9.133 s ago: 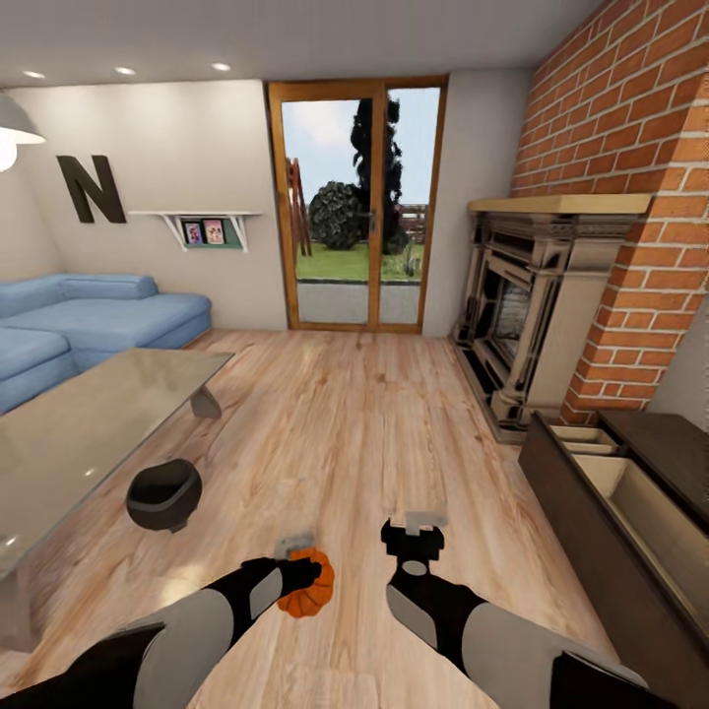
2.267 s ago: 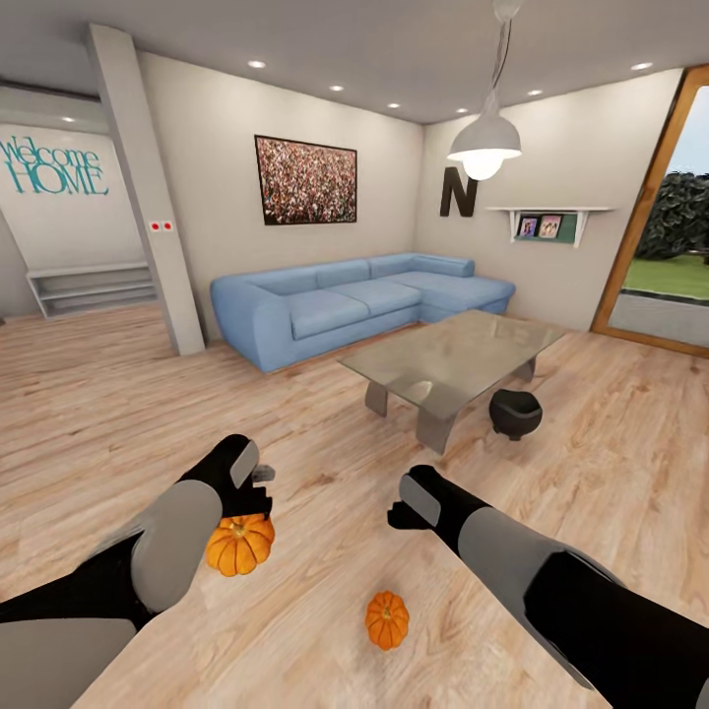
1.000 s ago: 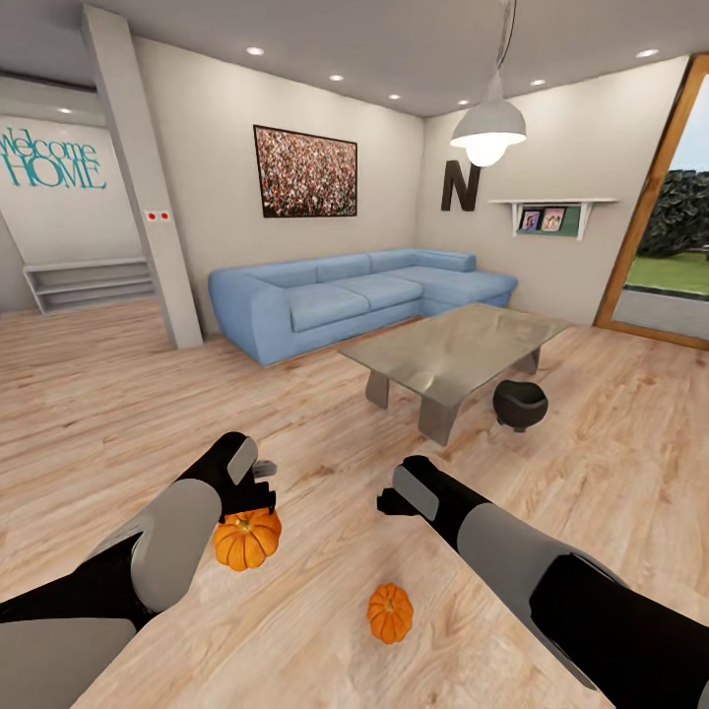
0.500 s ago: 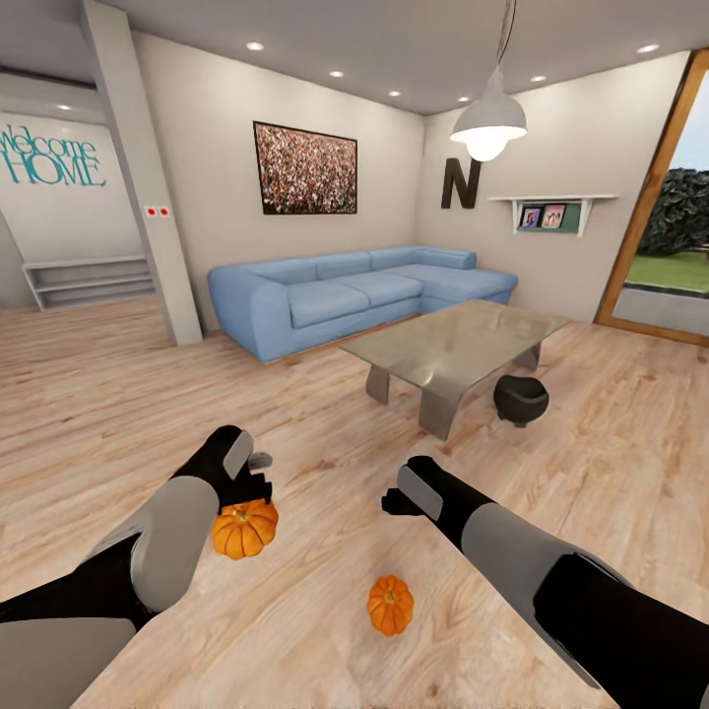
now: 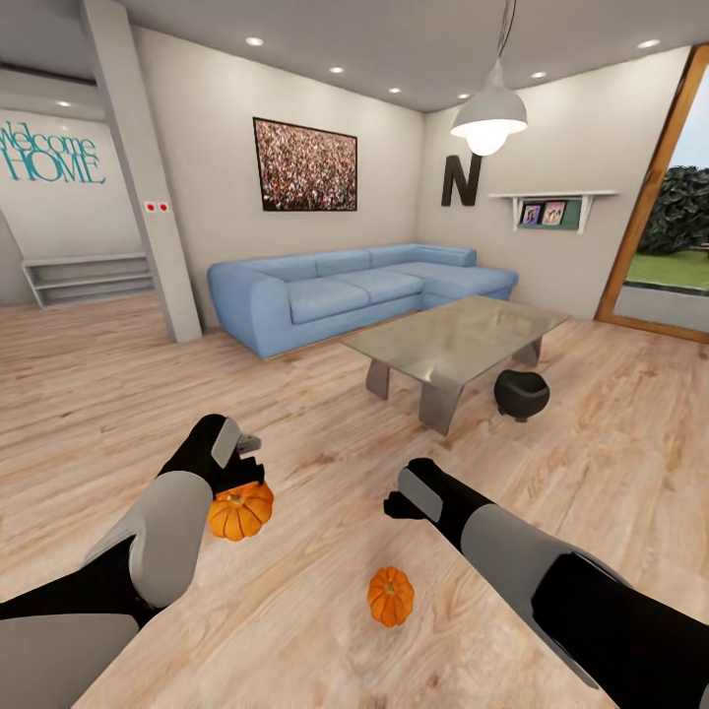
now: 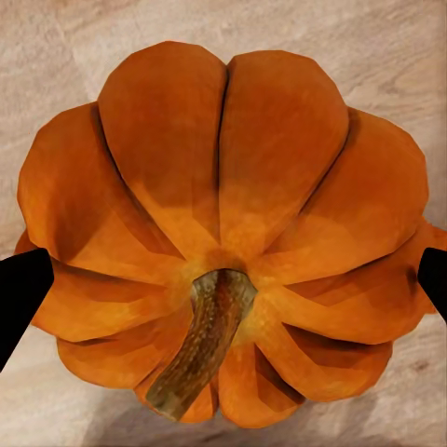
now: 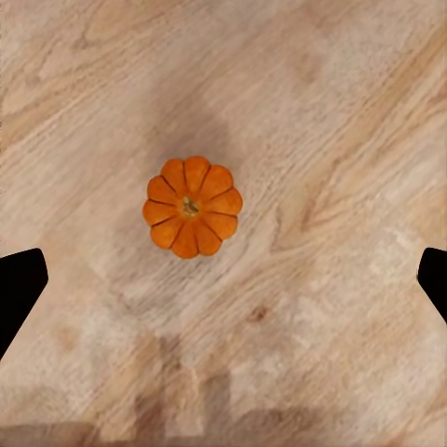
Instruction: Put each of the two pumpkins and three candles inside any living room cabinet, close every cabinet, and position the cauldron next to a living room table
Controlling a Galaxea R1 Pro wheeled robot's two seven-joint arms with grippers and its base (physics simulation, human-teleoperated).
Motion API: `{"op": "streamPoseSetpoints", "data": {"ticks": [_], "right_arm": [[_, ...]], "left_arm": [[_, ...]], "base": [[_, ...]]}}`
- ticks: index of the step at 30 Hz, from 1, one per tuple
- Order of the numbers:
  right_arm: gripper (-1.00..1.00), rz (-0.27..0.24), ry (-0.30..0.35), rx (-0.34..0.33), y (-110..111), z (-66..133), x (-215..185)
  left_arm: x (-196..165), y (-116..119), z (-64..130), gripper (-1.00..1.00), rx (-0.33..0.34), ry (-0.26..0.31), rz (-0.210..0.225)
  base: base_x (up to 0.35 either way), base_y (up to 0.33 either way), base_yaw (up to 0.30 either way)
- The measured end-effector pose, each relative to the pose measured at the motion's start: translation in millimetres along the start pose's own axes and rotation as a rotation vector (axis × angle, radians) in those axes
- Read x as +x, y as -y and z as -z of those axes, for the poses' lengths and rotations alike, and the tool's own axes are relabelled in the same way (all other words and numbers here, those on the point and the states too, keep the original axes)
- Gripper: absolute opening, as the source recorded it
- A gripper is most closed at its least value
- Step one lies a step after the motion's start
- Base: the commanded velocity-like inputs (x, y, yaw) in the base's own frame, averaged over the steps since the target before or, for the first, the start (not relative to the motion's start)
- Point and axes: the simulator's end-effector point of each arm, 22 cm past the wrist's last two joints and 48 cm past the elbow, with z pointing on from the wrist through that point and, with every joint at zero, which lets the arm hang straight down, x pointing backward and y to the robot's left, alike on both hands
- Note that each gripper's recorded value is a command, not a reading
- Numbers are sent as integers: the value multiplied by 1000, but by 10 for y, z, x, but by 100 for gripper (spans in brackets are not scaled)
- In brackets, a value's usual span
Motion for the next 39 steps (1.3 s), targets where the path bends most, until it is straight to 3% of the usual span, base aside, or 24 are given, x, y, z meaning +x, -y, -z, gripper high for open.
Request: {"op": "streamPoseSetpoints", "data": {"ticks": [11, 21, 28, 34, 38, 39], "right_arm": [[100, 34, 110, -93, -426, 138, -228], [100, 39, 138, -100, -456, 54, -214], [100, 35, 119, -101, -451, -105, -136], [100, 34, 94, -99, -433, -261, -58], [100, 30, 77, -87, -347, -383, -8], [100, 29, 71, -85, -330, -413, 8]], "left_arm": [[119, -59, -204, -100, -5, 4, 3], [179, -100, -349, -100, -2, 23, 14], [216, -140, -499, -100, -13, 11, 14], [-19, -209, -446, -100, -23, 51, 37], [-174, -31, -380, -100, 6, 46, 22], [-192, 80, -354, -100, 13, 21, -10]], "base": [[0, 0, 0], [0, 0, 0], [0, 0, 0], [0, 0, 0], [0, 0, 0], [0, 0, 0]]}}
